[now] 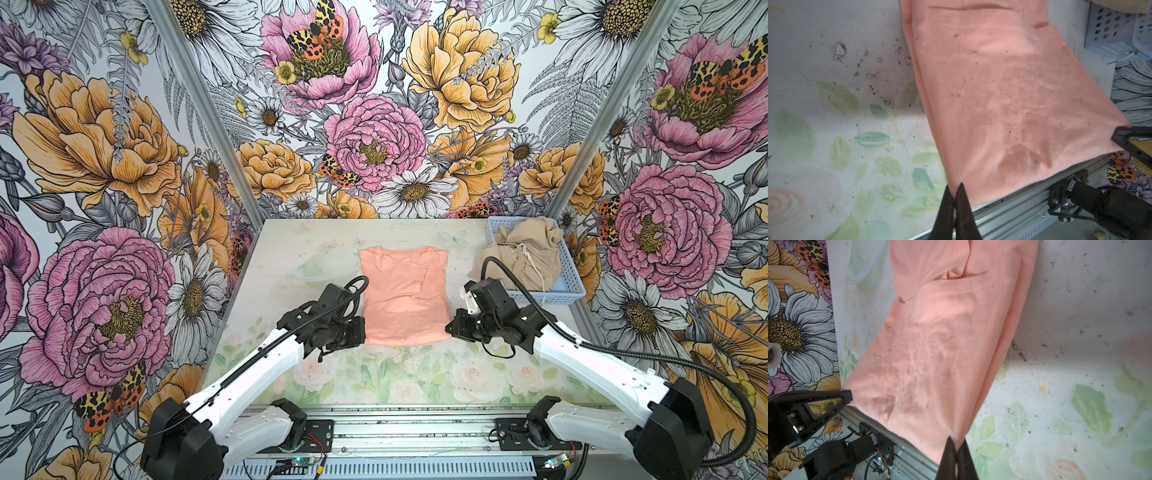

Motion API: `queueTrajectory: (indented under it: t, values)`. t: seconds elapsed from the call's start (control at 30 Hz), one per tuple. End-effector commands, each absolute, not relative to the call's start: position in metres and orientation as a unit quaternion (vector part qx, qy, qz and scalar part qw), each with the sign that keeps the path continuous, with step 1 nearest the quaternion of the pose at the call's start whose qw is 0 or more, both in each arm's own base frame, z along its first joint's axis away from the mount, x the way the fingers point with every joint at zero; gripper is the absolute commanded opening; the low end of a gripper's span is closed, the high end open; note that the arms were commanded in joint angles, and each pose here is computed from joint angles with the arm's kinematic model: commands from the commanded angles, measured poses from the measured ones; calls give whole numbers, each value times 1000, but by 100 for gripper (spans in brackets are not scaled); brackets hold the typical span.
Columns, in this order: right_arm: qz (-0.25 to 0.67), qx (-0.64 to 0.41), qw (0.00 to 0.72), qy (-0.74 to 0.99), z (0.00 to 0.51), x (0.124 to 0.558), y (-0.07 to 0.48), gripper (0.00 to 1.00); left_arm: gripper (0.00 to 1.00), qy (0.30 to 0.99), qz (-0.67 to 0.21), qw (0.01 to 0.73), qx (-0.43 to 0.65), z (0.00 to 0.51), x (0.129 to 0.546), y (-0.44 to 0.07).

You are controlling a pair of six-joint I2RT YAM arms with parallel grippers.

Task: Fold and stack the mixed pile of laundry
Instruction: 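Lift the near edge with both grippers and fold it toward the collar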

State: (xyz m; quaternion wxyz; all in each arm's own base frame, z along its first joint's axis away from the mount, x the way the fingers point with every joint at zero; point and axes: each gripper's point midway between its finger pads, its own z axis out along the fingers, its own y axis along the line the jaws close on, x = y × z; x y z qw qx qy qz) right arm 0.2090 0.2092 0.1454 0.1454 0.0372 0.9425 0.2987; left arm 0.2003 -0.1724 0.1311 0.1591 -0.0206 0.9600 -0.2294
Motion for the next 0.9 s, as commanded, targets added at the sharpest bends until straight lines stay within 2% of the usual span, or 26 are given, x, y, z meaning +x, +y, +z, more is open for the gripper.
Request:
queueTrajectory:
  t: [0.0,0.23,0.37,0.47,0.63,0.87]
  values:
    - [285,64,130,948,151,181,195,0,0,964,-207,158,-45,145,176,-160]
    - [295,66,146,942,190,144,191,0,0,957,-214,192,-41,193,152,-155]
    - [294,76,163,939,205,144,184,0,0,955,-223,193,-33,208,157,-165]
    - [282,81,178,939,209,160,184,0,0,959,-208,192,-18,210,174,-173]
    - [283,96,185,936,205,212,187,0,0,958,-223,181,-18,201,219,-179]
    - [283,77,161,942,180,284,201,0,0,965,-207,161,-4,179,287,-180]
